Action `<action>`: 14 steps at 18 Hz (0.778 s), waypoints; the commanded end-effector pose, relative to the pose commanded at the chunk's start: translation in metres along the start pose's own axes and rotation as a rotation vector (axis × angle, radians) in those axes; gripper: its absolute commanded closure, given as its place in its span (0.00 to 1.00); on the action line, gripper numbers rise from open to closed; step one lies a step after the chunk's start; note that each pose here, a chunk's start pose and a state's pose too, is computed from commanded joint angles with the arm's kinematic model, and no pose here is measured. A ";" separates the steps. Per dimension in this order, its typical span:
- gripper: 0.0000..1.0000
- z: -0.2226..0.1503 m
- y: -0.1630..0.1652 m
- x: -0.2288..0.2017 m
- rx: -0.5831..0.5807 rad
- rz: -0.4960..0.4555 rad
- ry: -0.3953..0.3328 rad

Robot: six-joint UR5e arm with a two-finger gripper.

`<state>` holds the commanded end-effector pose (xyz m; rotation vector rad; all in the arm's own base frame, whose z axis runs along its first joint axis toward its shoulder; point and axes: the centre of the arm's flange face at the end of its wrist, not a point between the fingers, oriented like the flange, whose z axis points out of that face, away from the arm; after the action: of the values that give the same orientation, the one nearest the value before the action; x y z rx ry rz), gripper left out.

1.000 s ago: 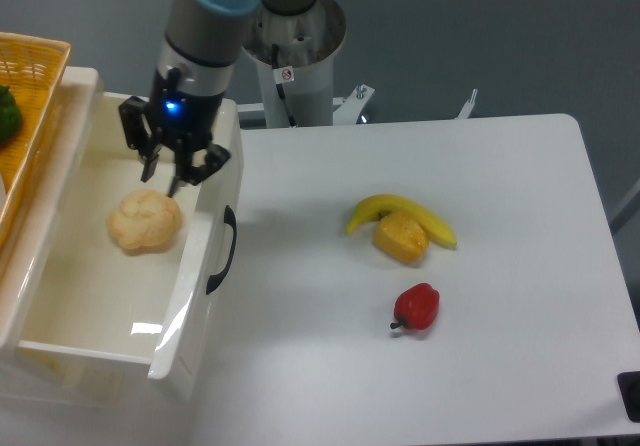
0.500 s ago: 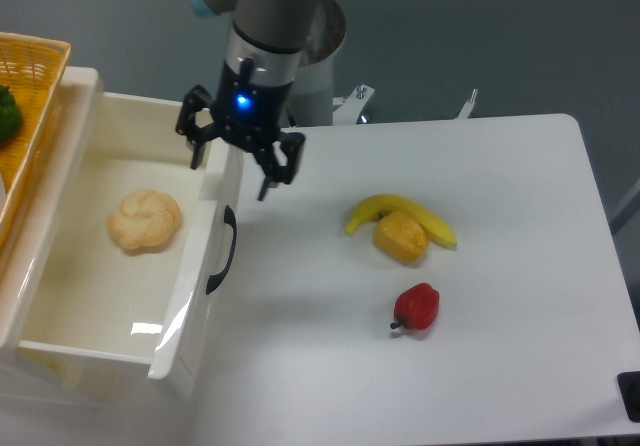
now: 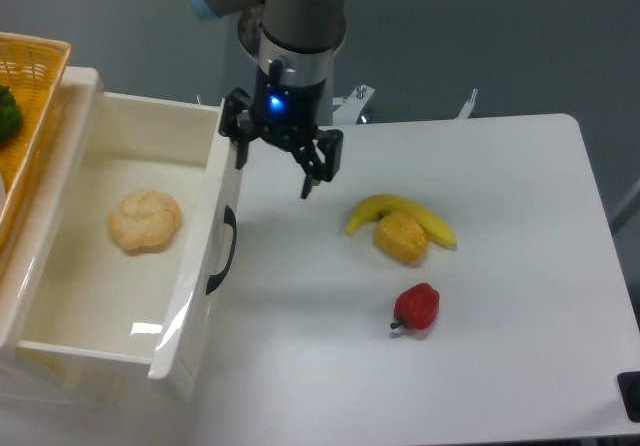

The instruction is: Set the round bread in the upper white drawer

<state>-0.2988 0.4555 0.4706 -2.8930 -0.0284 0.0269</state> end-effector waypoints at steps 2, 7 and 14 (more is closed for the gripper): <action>0.00 0.012 0.002 -0.008 -0.035 0.033 -0.005; 0.00 0.025 0.014 -0.028 -0.140 0.107 -0.055; 0.00 0.052 0.014 -0.040 -0.180 0.111 -0.031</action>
<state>-0.3394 0.4543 0.4173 -3.0703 0.1307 0.0936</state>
